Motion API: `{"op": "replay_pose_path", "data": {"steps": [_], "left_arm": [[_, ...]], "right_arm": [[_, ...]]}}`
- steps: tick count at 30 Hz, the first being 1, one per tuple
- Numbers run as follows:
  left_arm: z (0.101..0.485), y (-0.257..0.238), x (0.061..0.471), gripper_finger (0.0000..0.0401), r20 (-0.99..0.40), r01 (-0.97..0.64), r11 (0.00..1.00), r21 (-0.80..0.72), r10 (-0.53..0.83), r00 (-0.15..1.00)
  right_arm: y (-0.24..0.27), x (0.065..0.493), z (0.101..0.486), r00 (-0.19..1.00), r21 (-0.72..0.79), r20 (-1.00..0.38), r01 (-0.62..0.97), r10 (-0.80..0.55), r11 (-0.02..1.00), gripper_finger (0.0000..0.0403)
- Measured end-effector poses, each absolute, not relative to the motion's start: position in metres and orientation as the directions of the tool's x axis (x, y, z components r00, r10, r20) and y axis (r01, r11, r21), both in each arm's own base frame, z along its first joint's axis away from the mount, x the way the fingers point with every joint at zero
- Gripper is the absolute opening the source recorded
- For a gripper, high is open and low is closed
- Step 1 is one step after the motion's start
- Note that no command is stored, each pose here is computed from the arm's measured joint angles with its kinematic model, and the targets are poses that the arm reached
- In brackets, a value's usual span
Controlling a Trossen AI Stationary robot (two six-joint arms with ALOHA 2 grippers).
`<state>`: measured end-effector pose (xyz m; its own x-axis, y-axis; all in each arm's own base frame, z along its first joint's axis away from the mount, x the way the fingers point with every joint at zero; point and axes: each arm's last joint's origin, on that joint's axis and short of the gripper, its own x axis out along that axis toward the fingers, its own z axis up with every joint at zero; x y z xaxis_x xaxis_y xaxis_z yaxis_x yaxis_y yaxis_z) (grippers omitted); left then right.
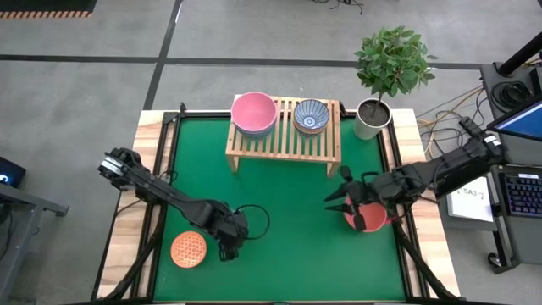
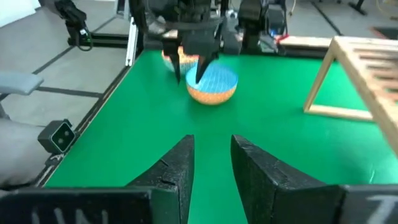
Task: Place and stack bowls onto a shelf
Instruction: Stack the light blue patterned bowl on top of the blue patterned bowl on the shelf
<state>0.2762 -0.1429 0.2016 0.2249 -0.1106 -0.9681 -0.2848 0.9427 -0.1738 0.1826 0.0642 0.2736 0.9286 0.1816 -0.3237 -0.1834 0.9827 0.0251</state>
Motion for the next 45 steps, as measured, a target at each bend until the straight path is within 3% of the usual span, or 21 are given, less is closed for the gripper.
{"op": "replay_pose_path", "data": {"steps": [9,16,22,31,38,45], "left_arm": [[0.180,-0.146,0.282,0.0125,-0.983,-0.310,0.942,-0.127,-0.078,0.168],[0.181,-0.148,0.282,0.0016,-0.983,-0.345,0.922,-0.175,-0.141,0.121],[0.213,-0.158,0.293,0.0006,-0.967,-0.251,0.941,-0.228,-0.189,0.170],[0.286,-0.168,0.318,0.0003,-0.891,-0.041,0.963,-0.266,-0.230,0.393],[0.344,-0.157,0.327,0.0002,-0.824,0.124,0.985,-0.116,-0.165,0.542],[0.379,-0.123,0.341,0.0003,-0.751,0.214,0.973,0.088,-0.077,0.656]], "right_arm": [[0.062,0.177,0.273,0.919,-0.033,-0.350,-0.204,0.180,0.978,0.0078],[0.061,0.174,0.271,0.908,-0.050,-0.380,-0.210,0.176,0.976,0.0073],[0.061,0.174,0.270,0.907,-0.063,-0.383,-0.215,0.175,0.975,0.0077],[0.061,0.174,0.270,0.907,-0.062,-0.383,-0.214,0.175,0.975,0.0068],[0.061,0.174,0.269,0.901,-0.053,-0.397,-0.212,0.174,0.976,0.0068],[0.060,0.169,0.271,0.892,-0.037,-0.397,-0.249,0.214,0.968,0.0068]]}}
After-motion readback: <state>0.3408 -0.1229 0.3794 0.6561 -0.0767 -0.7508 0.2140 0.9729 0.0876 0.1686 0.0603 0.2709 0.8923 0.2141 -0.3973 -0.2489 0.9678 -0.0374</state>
